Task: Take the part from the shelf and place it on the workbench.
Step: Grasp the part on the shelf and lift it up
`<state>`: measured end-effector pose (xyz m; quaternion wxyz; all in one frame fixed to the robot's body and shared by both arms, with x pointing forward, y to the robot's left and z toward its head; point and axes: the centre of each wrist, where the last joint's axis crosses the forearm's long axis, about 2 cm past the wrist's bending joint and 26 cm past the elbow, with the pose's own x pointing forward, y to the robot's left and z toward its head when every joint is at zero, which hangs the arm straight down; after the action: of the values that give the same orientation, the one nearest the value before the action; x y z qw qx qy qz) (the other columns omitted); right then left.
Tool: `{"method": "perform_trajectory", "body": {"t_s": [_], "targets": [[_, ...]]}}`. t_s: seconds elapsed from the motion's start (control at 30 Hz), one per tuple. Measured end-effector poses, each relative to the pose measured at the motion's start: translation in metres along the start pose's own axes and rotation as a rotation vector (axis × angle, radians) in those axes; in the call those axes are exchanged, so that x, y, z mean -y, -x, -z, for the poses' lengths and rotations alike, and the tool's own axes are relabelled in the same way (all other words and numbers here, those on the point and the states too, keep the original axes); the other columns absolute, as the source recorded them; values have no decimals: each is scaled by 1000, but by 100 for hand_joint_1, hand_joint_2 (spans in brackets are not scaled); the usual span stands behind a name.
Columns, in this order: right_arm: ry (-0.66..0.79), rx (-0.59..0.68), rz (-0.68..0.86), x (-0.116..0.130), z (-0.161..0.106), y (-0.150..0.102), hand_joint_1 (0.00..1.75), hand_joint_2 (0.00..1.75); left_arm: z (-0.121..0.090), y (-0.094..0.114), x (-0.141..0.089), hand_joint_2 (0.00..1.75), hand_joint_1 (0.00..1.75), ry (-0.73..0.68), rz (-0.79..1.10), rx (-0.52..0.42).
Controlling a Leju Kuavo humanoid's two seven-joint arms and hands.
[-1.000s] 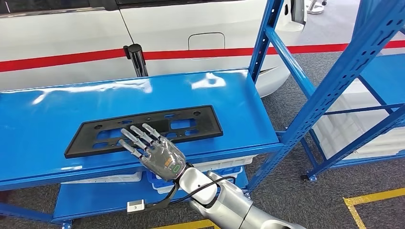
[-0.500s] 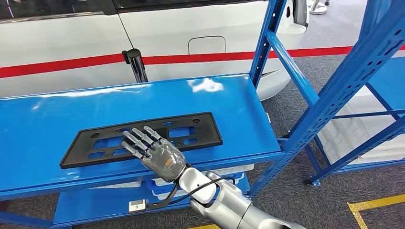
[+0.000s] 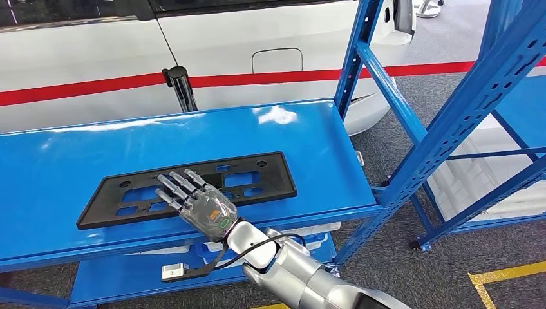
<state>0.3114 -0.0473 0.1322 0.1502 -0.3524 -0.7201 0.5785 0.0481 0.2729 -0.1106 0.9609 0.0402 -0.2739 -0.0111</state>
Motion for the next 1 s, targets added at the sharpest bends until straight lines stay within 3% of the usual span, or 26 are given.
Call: {"method": "perform_trajectory", "body": {"t_s": [0.63,0.7,0.8,0.83,0.9,1.0], "targets": [[-82,-100,2,-6,20,2,3,175,0,0,2,0,0,-5,19,-11],[-94,-114,-11,-7,21,3,33,175,0,-1,2,0,0,-4,19,-10],[-141,-164,-54,-8,23,6,131,175,0,-1,3,0,0,-2,18,-10],[-164,-184,-68,-8,24,7,153,175,0,-1,4,0,0,-1,18,-10],[-209,-218,-90,-9,25,11,168,175,0,-1,5,0,0,0,17,-10],[-256,-247,-105,-10,26,13,174,175,0,-1,6,0,0,1,15,-9]]}}
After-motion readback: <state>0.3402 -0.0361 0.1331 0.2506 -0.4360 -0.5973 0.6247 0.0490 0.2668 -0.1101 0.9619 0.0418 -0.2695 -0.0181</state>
